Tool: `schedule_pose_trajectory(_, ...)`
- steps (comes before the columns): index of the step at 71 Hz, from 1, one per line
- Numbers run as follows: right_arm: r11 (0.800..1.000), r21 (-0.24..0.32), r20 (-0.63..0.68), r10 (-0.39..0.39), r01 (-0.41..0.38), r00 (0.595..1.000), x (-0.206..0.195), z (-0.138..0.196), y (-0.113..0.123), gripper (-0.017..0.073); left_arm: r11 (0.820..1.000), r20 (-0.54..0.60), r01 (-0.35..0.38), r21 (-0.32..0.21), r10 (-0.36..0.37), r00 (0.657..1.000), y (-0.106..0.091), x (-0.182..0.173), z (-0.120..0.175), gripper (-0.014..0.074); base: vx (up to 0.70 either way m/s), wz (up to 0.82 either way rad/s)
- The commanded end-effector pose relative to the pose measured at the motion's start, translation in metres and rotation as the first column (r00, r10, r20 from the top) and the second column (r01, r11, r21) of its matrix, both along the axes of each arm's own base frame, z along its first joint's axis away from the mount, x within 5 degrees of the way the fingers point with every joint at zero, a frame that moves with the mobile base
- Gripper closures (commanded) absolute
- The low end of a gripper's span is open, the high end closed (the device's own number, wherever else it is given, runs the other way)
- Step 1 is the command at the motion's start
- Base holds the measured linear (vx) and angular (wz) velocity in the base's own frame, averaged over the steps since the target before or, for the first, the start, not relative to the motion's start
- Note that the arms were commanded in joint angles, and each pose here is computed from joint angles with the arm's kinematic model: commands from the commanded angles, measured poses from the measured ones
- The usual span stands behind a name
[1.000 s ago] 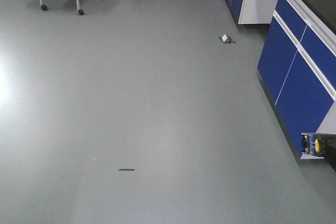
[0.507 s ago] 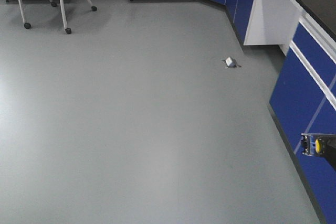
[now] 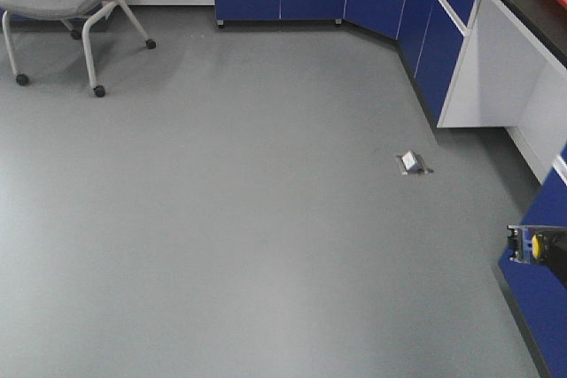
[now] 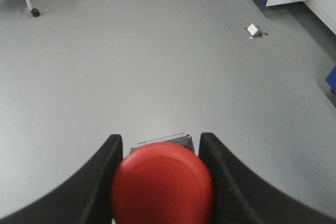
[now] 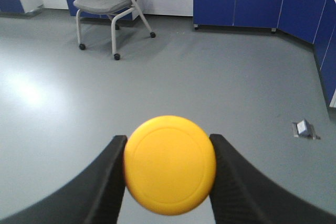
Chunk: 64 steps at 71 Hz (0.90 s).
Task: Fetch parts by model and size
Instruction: 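Drive the base to the bench with the red tray, holding both buttons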
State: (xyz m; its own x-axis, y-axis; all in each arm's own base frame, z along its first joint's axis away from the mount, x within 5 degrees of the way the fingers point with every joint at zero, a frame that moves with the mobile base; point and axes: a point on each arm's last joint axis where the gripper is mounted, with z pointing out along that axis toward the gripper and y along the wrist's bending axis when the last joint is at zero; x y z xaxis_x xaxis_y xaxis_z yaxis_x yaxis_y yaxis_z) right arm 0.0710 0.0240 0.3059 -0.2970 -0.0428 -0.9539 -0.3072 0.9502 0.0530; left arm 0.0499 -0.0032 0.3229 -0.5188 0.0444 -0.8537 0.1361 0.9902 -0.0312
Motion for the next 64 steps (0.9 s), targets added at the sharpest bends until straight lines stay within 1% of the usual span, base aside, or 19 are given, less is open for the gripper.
schedule_pose_trajectory(1, 1.0, 0.02, 0.096, -0.002, 0.0, 0.995, 0.0016, 0.0147, 0.0002, 0.0569, 1.0, 0.076, 0.01, -0.015, -0.009, 0.997, -0.0015, 0.0035, 0.0119, 0.0591, 0.76, -0.04)
schedule_pose_trajectory(64, 1.0, 0.02, 0.097, -0.002, 0.0, 0.995, 0.0016, 0.0148, 0.0002, 0.0569, 1.0, 0.075, 0.01, -0.015, -0.009, 0.997, -0.0015, 0.0035, 0.0119, 0.0591, 0.73, 0.04)
